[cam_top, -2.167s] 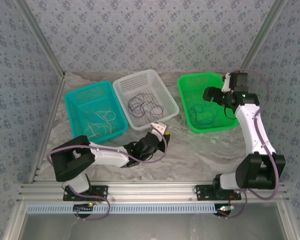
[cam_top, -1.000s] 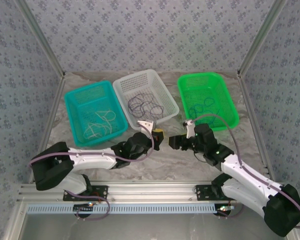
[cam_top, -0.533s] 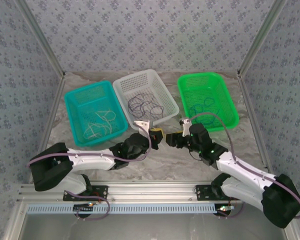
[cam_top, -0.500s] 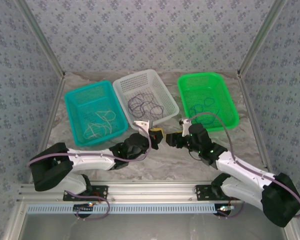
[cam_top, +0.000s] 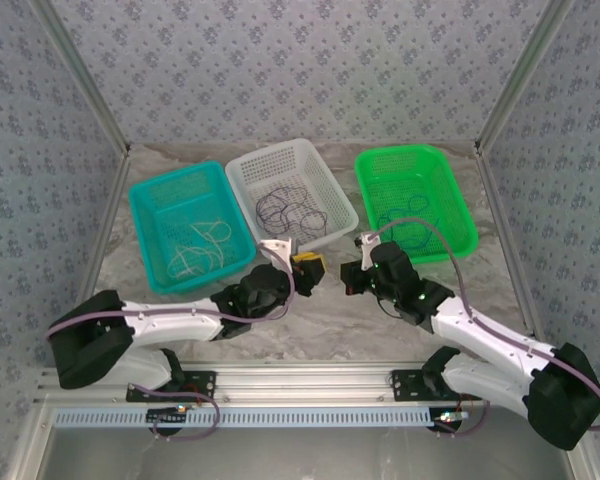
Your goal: Untangle the cables
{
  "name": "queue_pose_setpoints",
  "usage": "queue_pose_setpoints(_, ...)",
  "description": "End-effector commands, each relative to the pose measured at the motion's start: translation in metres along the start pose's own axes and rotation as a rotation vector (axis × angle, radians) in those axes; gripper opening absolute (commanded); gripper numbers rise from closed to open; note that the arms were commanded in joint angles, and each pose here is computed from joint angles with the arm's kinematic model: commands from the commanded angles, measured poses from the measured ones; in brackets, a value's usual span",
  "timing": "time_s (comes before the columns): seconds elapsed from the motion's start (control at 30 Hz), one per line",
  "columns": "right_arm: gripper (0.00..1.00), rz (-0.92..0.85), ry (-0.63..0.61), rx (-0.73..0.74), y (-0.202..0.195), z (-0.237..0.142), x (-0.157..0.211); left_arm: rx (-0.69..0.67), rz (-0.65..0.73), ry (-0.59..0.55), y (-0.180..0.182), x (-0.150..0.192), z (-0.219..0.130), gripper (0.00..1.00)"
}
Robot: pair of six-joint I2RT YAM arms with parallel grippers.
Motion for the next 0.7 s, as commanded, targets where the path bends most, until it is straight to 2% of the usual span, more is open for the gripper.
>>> queue_pose_setpoints(0.0, 0.0, -0.054, 0.058, 0.075, 0.005, -0.015, -0.006, -0.13, 0.034, 0.044, 0.014, -0.002, -0.01, 0.49)
queue_pose_setpoints(0.1, 0.0, -0.051, 0.083, 0.089, 0.009, -0.025, -0.01, -0.22, 0.069, 0.074, 0.027, -0.004, -0.022, 0.6)
queue_pose_setpoints(0.2, 0.0, -0.04, 0.095, 0.056, 0.014, -0.033, -0.013, -0.292, 0.084, 0.064, 0.041, -0.007, -0.039, 0.63)
queue_pose_setpoints(0.27, 0.0, -0.033, 0.102, 0.024, 0.019, -0.036, -0.016, -0.318, 0.075, 0.044, 0.049, -0.009, -0.05, 0.64)
queue_pose_setpoints(0.37, 0.0, -0.027, 0.112, 0.005, 0.023, -0.035, -0.017, -0.289, 0.05, -0.005, 0.053, -0.012, -0.064, 0.59)
queue_pose_setpoints(0.47, 0.0, -0.015, 0.15, 0.021, 0.019, -0.021, -0.01, -0.276, 0.032, -0.021, 0.055, -0.013, -0.071, 0.59)
queue_pose_setpoints(0.5, 0.02, -0.008, 0.17, 0.027, 0.019, -0.014, -0.006, -0.283, 0.029, -0.013, 0.056, -0.012, -0.073, 0.6)
queue_pose_setpoints(0.57, 0.21, -0.021, 0.217, 0.028, 0.022, 0.0, 0.003, -0.296, 0.026, 0.002, 0.059, -0.009, -0.075, 0.62)
queue_pose_setpoints(0.67, 0.35, -0.1, 0.289, 0.032, 0.032, 0.017, 0.021, -0.315, 0.015, 0.022, 0.063, -0.003, -0.08, 0.65)
Point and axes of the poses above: each hand's point on the last joint's axis, 136 mm out from that joint toward the fingers, its own z axis out along the fingers, its own y axis along the line the jaws close on, x = y × z, the point moved 10 cm from there along -z, back along the fingers, and after that the axes turned 15 degrees about z, right-handed, at the moved point
